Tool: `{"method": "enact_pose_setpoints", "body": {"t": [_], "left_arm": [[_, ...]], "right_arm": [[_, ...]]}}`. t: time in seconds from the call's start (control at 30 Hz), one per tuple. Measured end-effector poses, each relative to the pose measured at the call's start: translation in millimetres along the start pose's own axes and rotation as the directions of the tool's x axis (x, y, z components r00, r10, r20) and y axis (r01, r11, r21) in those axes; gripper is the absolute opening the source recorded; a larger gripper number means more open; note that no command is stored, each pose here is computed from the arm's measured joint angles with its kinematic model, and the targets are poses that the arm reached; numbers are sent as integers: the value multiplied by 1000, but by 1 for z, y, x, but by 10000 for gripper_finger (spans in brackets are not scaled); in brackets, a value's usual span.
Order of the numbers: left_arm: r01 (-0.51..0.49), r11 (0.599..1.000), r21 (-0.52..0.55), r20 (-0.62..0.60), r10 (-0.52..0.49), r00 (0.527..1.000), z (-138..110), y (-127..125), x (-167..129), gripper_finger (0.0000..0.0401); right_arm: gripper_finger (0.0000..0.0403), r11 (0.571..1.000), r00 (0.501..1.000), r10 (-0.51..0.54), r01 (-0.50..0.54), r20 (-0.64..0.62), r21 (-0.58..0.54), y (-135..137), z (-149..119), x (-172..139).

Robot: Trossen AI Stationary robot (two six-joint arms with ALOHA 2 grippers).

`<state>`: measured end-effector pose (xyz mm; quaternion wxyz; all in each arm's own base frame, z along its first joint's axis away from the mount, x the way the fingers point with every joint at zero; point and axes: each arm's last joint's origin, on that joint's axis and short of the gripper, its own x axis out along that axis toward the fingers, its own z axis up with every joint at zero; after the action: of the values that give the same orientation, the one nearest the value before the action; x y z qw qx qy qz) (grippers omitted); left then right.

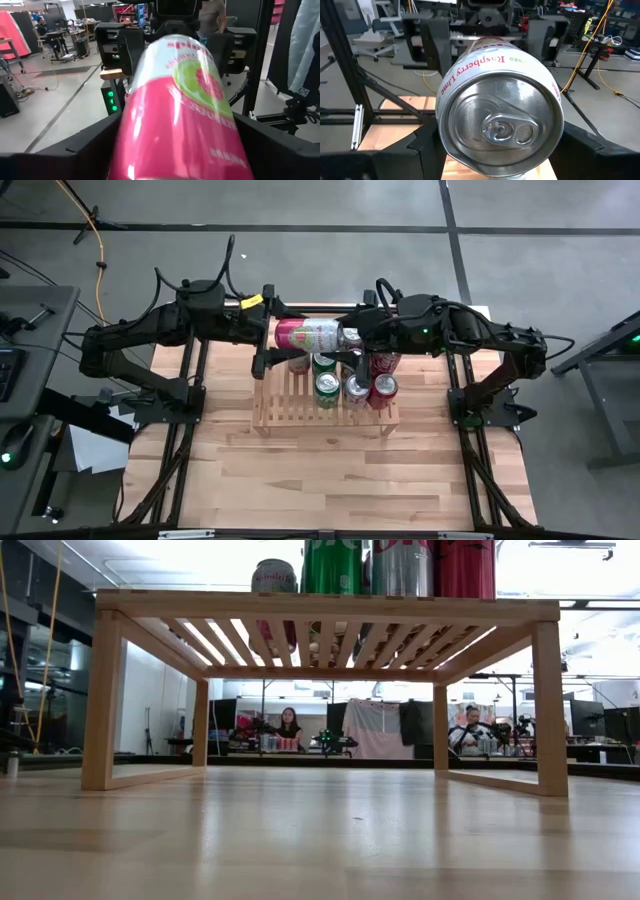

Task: Place canned beverage on shelf
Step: Put the white pink soda can on the shelf

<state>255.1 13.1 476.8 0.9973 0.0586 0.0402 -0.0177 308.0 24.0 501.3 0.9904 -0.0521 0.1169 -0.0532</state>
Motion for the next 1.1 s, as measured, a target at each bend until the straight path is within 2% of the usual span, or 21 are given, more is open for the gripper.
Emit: {"method": "enact_pose_setpoints", "body": {"t": [0.17,0.47,0.53,0.6,0.67,0.8,0.87,1.0,1.1], "left_arm": [[1,1000,0,1,-1,1000,0,0,-1,280],[-22,1000,9,-1,22,1000,1,0,-4,280],[-44,999,28,4,44,999,3,1,-9,280],[-107,992,63,-6,108,994,4,3,-18,280],[-180,980,81,19,179,984,10,4,-31,280],[-334,940,71,50,331,942,19,7,-58,280],[-378,925,42,79,374,924,24,8,-70,280],[-415,909,-28,187,413,891,31,8,-84,280],[-420,905,-66,277,421,864,25,8,-77,280]], "right_arm": [[260,1000,1000,1,-1,14,4,0,1,0],[260,1000,1000,4,-5,18,10,0,2,1],[289,1000,1000,3,-3,19,12,0,2,1],[347,999,999,-21,19,33,48,-1,4,0],[380,995,995,-67,61,75,85,-4,10,-5],[352,989,990,-115,106,86,98,-5,11,-6],[336,986,983,-137,123,119,114,-6,15,-5],[324,974,958,-168,125,234,186,-12,26,-5],[325,951,927,-194,98,321,293,-19,33,-2]]}}
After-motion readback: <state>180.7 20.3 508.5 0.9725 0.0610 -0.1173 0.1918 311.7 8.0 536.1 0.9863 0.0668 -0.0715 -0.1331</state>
